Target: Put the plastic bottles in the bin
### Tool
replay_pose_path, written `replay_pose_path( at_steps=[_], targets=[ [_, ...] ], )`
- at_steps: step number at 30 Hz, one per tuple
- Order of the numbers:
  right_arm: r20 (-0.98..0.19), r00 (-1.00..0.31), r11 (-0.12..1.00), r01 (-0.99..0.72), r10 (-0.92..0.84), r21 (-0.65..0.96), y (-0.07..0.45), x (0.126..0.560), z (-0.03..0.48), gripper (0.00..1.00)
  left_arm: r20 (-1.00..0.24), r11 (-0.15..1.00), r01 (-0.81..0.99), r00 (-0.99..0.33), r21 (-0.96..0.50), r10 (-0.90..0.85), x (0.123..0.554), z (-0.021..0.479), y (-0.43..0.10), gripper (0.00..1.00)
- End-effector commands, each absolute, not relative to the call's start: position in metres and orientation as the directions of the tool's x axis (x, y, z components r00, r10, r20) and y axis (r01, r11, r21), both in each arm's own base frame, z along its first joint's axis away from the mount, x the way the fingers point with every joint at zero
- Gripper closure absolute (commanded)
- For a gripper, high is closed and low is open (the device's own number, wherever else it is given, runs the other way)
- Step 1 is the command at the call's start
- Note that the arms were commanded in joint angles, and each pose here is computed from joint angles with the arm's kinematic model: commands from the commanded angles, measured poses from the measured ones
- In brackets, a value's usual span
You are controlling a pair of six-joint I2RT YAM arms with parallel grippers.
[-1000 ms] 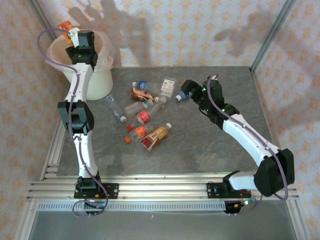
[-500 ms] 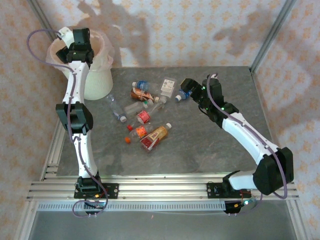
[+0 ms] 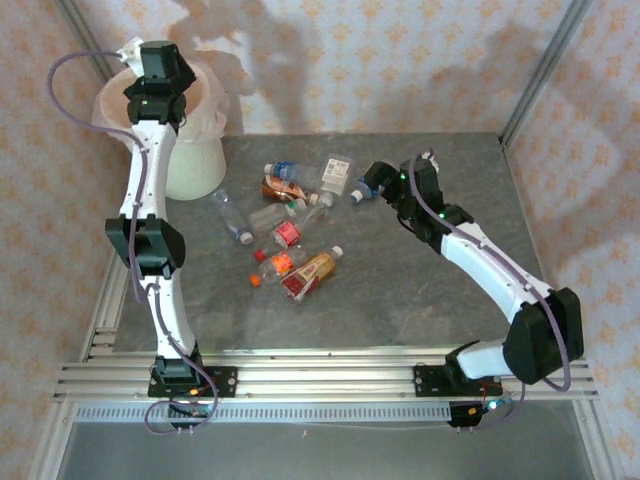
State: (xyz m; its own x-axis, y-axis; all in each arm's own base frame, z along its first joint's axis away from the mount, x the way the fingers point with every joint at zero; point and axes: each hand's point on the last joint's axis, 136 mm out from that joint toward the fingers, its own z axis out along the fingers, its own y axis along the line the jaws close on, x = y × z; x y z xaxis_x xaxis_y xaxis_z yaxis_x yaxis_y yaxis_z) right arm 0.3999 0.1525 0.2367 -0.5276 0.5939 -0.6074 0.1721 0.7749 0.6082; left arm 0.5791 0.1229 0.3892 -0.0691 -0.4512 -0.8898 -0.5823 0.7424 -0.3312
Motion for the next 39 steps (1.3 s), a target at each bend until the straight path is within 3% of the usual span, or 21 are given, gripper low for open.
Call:
replay_pose_path(
  at_steps=[1, 8, 18, 22, 25, 39],
  targets=[
    [-0.645, -0.498, 0.802, 0.205, 0.579, 0.562, 0.141, 0.404, 0.241, 0.01, -0.877, 0.806, -0.432, -0.067, -0.404, -0.476, 0.569, 0.425, 0.082, 0.00],
    [-0.668, -0.563, 0.868, 0.225, 0.487, 0.443, 0.137, 0.411, 0.226, 0.01, -0.868, 0.873, -0.200, -0.140, -0.446, -0.476, 0.542, 0.442, 0.008, 0.00],
    [-0.485, -0.647, 0.802, 0.396, 0.589, 0.447, 0.117, 0.453, 0.173, 0.01, -0.826, 0.843, 0.067, -0.256, -0.534, -0.503, 0.478, 0.411, -0.082, 0.00],
    [-0.371, -0.668, 0.748, 0.452, 0.645, 0.486, 0.111, 0.480, 0.146, 0.00, -0.840, 0.857, 0.098, -0.282, -0.507, -0.464, 0.453, 0.387, -0.091, 0.00],
    [-0.305, -0.685, 0.720, 0.467, 0.661, 0.513, 0.112, 0.504, 0.129, 0.05, -0.850, 0.878, 0.087, -0.312, -0.471, -0.425, 0.437, 0.367, -0.088, 0.00],
    [-0.224, -0.699, 0.704, 0.533, 0.679, 0.470, 0.123, 0.575, 0.063, 0.10, -0.839, 0.904, 0.062, -0.404, -0.423, -0.365, 0.418, 0.327, -0.087, 0.00]
  ],
)
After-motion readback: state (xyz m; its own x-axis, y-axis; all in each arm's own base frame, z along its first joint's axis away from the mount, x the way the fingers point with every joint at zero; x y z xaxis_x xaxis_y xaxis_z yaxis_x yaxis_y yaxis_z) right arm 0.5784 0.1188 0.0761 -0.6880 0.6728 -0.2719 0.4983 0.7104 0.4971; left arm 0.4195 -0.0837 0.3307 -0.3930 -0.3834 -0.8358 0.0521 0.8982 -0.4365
